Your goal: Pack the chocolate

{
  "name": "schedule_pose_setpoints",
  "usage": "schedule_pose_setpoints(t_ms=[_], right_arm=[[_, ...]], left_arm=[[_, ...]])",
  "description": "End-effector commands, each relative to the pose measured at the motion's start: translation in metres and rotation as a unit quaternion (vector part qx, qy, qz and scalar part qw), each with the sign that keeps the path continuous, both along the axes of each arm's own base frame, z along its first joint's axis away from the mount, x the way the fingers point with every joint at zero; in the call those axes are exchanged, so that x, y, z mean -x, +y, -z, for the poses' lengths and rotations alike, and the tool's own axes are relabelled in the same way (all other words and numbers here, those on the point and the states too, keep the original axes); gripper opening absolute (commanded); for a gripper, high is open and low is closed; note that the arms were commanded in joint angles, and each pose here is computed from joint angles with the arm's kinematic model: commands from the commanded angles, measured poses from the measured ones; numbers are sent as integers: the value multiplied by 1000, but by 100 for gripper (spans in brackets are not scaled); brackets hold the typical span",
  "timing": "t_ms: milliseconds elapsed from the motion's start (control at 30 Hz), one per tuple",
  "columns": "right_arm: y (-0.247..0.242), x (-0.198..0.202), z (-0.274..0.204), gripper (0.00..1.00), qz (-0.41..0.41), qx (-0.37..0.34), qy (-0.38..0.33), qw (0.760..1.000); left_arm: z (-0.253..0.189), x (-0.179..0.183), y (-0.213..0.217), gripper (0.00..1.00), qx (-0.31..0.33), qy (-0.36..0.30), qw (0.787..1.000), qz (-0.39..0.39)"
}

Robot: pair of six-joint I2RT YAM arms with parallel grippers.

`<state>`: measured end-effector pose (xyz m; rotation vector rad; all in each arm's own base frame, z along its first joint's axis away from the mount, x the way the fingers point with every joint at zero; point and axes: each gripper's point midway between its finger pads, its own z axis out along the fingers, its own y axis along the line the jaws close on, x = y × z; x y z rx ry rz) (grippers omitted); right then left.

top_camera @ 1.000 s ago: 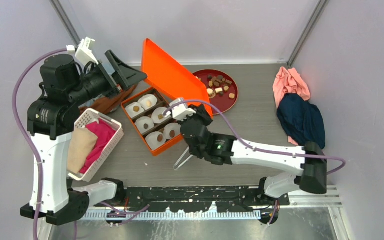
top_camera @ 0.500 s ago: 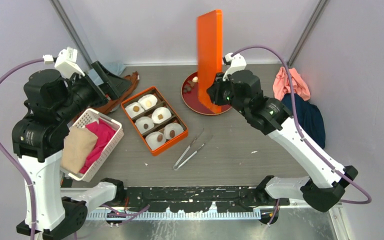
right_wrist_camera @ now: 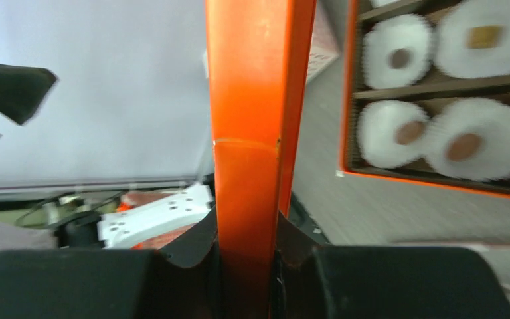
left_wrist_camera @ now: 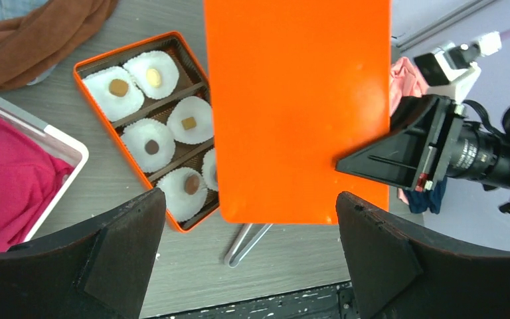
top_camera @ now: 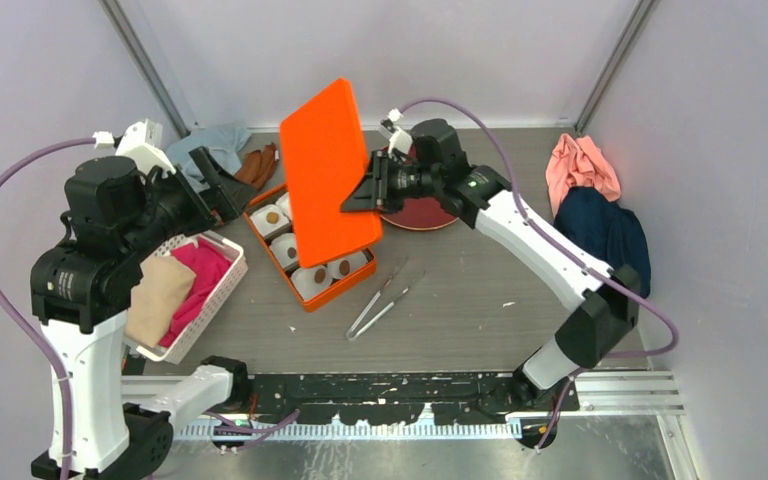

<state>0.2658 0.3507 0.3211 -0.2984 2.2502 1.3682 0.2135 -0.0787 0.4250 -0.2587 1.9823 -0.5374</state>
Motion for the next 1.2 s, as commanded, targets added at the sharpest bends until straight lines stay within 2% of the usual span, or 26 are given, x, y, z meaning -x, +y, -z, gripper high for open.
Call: schedule_pose_setpoints(t_ms=[0, 400, 733, 933, 1167], right_arm=[[34, 18, -65, 4, -103, -161, 10, 981], [74, 0, -3, 2, -175, -179, 100, 963], [83, -6, 49, 1, -202, -157, 131, 958], [81, -6, 76, 1, -215, -118, 135, 960], [79, -5, 92, 1, -228, -108, 142, 957]], left_arm=[[-10, 9, 13, 100, -21, -26, 999, -18], [18, 11, 19, 100, -34, 19, 999, -33], [120, 12, 1, 100, -11, 170, 985, -14], [155, 12, 0, 100, -5, 209, 978, -26], [190, 4, -8, 100, 14, 216, 976, -18]])
